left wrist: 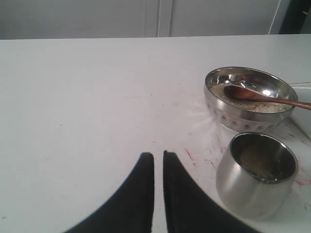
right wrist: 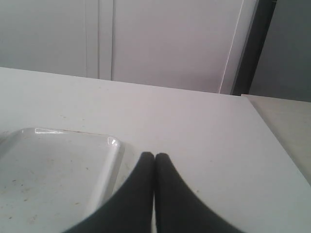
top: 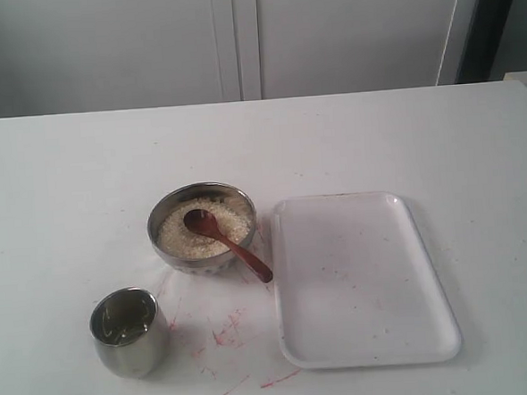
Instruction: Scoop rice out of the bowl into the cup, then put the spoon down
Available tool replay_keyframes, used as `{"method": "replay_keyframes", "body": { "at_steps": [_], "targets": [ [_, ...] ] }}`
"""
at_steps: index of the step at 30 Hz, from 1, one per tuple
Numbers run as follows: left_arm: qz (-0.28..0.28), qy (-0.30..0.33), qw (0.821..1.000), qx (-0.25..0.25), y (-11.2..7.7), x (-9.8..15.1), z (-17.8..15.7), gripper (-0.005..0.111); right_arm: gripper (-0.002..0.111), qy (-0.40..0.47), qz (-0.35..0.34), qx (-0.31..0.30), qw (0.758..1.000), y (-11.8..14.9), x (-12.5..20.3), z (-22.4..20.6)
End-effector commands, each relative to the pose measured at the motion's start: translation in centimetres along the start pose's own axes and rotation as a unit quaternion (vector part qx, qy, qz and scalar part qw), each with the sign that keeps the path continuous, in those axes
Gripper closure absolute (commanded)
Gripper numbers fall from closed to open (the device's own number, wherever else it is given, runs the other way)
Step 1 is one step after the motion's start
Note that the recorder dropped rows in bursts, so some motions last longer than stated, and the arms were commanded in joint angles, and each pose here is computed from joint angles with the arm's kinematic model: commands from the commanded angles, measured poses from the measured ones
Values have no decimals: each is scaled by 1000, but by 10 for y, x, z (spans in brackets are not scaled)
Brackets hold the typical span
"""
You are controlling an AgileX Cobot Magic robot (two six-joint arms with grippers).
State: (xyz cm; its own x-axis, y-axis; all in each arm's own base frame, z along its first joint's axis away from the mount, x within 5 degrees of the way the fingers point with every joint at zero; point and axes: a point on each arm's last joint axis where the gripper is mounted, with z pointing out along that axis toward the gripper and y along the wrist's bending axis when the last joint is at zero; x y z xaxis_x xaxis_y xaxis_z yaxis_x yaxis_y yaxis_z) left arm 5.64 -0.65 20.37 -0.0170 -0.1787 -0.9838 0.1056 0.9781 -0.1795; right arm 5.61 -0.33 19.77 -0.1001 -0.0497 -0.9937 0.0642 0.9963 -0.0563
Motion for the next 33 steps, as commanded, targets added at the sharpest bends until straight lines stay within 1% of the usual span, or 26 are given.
{"method": "replay_keyframes", "body": {
  "at_steps": [1, 6, 8, 10, 11, 13, 15, 16, 18, 19, 22, 23, 25, 28, 33],
  "targets": [
    [-4, -5, 1000, 0, 0, -3, 0, 92, 108, -3, -2, 4, 1000, 0, 1, 0],
    [-4, -5, 1000, 0, 0, -3, 0, 92, 108, -5, -2, 4, 1000, 0, 0, 0],
    [-4, -5, 1000, 0, 0, -3, 0, 92, 108, -21, 2, 7, 1000, -1, -3, 0],
    [-4, -5, 1000, 0, 0, -3, 0, 92, 108, -66, 26, 12, 997, -2, -11, -1],
    [-4, -5, 1000, 0, 0, -3, 0, 92, 108, -95, 61, 12, 994, -3, -16, -2],
    [-4, -5, 1000, 0, 0, -3, 0, 92, 108, -151, 167, 4, 974, -5, -25, -4],
    [-4, -5, 1000, 0, 0, -3, 0, 92, 108, -203, 272, -12, 941, -8, -34, -8],
    [-4, -5, 1000, 0, 0, -3, 0, 92, 108, -223, 303, -21, 926, -9, -38, -9],
    [-4, -5, 1000, 0, 0, -3, 0, 92, 108, -264, 370, -44, 890, -10, -45, -13],
    [-4, -5, 1000, 0, 0, -3, 0, 92, 108, -287, 392, -56, 872, -11, -48, -16],
    [-4, -5, 1000, 0, 0, -3, 0, 92, 108, -341, 428, -85, 832, -13, -57, -22],
    [-4, -5, 1000, 0, 0, -3, 0, 92, 108, -362, 448, -102, 811, -14, -61, -26],
    [-4, -5, 1000, 0, 0, -3, 0, 92, 108, -384, 464, -121, 789, -15, -64, -29],
    [-4, -5, 1000, 0, 0, -3, 0, 92, 108, -415, 464, -137, 771, -16, -78, -38],
    [-4, -5, 1000, 0, 0, -3, 0, 92, 108, -460, 443, -164, 751, -16, -112, -57]
  ]
}}
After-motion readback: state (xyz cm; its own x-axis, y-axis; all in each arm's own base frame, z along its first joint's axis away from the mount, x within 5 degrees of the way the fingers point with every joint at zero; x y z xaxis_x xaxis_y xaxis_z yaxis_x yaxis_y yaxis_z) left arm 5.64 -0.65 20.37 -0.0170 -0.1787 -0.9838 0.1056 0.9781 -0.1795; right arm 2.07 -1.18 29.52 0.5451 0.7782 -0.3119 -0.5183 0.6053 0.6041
